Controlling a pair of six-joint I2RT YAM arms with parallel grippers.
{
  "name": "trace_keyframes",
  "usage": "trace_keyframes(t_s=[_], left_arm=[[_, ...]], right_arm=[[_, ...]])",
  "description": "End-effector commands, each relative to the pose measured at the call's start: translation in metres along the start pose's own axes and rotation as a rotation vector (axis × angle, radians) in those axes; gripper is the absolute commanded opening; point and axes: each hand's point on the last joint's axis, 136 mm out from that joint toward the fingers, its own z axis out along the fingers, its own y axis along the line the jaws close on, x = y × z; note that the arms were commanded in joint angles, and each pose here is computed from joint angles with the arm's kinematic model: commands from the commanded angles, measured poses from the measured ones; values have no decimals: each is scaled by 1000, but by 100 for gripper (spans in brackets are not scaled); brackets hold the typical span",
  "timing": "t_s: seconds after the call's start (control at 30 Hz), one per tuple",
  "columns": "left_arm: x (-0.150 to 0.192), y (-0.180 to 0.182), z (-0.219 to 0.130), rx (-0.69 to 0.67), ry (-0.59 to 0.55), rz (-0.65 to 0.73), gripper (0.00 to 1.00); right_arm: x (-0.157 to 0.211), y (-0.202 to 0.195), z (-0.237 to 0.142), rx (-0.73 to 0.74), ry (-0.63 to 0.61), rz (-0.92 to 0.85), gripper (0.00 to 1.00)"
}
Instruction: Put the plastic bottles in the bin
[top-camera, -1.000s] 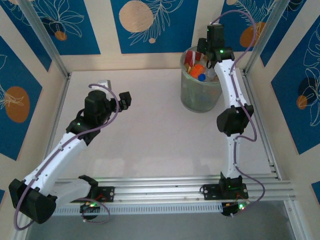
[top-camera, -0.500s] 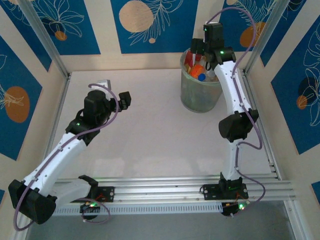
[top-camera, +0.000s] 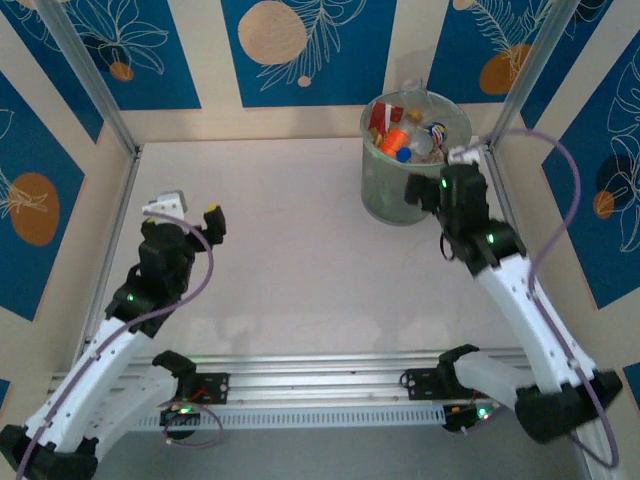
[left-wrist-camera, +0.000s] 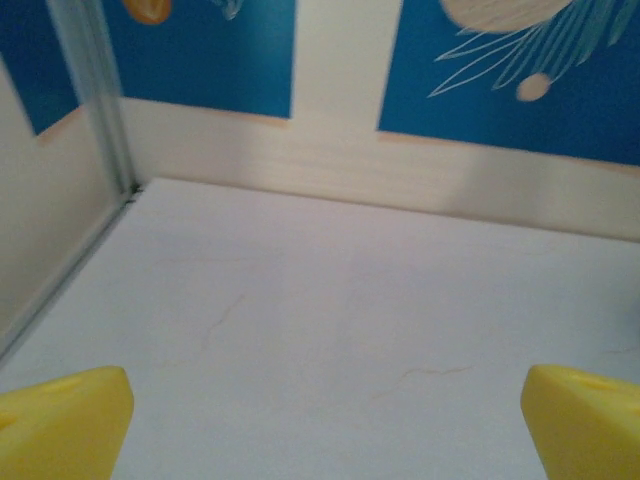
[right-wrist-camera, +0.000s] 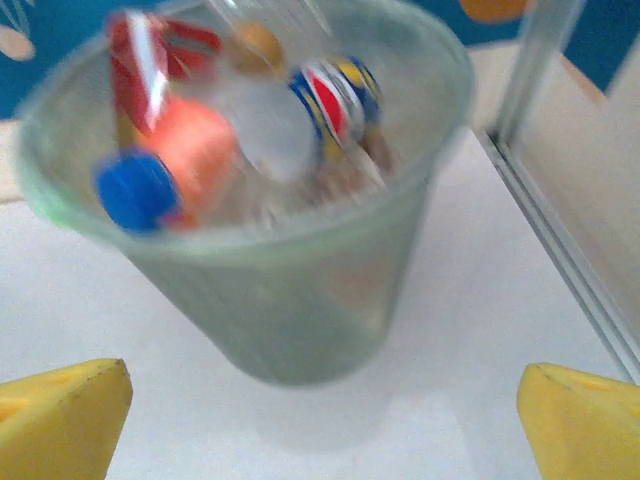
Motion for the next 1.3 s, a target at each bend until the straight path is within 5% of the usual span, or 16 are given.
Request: trace_keyframes(t_s=[0.0, 0.37, 0.93, 1.27], left_arm=[[12, 27, 1, -119, -74, 78, 100], [86, 32, 37, -73, -106, 260, 99], [139, 51, 109, 16, 30, 198, 99], [152, 29, 130, 145, 50, 195, 99]], right_arm=[[43, -31, -1, 100, -6, 85, 99], [96, -30, 40, -20, -205, -131, 99], [130, -35, 112, -173, -164, -37, 99], [142, -28, 133, -226, -148, -24, 99]])
